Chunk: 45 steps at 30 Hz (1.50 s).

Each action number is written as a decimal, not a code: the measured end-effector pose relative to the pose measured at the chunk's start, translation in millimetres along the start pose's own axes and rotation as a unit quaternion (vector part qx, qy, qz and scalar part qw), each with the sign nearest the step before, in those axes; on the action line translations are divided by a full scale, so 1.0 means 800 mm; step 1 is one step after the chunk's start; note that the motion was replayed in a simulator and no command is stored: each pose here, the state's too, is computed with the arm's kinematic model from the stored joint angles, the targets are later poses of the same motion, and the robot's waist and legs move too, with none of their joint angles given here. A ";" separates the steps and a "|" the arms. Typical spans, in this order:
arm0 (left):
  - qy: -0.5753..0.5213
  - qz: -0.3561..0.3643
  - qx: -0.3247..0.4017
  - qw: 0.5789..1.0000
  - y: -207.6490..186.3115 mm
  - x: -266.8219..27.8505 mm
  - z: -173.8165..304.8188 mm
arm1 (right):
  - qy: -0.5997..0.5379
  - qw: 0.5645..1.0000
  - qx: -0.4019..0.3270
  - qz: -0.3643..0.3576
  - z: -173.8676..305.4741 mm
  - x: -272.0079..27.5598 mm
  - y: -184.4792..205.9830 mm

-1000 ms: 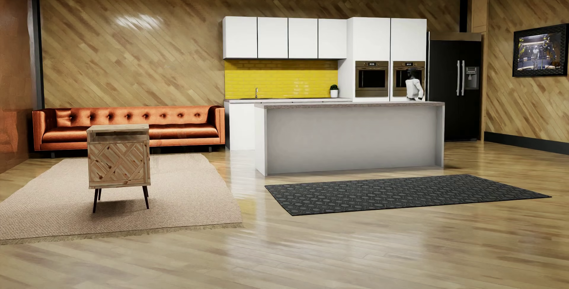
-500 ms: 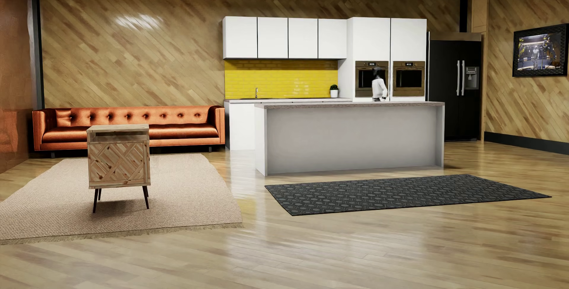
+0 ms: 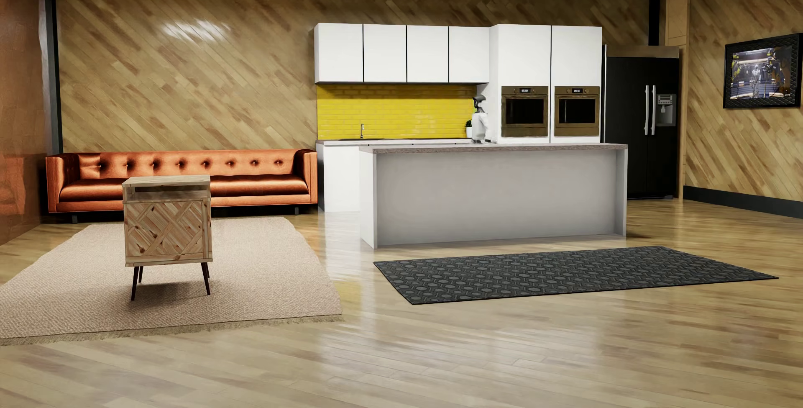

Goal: Walk around the counter

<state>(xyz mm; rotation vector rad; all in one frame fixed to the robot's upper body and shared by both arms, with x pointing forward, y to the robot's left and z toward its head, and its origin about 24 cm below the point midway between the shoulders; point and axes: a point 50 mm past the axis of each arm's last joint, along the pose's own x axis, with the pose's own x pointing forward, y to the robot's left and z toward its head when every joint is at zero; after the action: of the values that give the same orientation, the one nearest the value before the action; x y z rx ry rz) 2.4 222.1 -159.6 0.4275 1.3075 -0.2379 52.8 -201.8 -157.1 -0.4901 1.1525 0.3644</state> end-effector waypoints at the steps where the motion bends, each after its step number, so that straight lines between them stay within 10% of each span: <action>1: -0.026 0.005 0.000 1.000 0.005 0.000 0.015 | 0.013 1.000 0.002 0.010 -0.012 -0.004 0.011; 8: -0.161 0.072 -0.013 0.984 0.066 -0.004 0.114 | 0.077 0.995 -0.020 0.056 -0.068 -0.026 0.047; 25: 0.156 -0.009 0.015 0.988 -0.004 -0.041 -0.119 | -0.127 0.986 0.034 -0.104 0.078 -0.011 -0.089; 38: -0.242 0.054 0.019 0.968 0.054 -0.026 0.151 | 0.133 0.990 0.020 0.049 -0.108 -0.044 0.055; 45: -0.052 0.005 0.022 0.998 0.010 0.003 0.036 | 0.084 0.996 -0.003 -0.025 -0.057 -0.014 -0.025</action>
<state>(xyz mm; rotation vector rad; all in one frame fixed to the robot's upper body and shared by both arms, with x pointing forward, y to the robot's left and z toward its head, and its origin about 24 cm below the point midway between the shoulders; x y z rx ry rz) 31.8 217.0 -154.6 0.4527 1.1996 -0.2783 23.4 -243.8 -157.7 -0.5620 1.2987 0.2877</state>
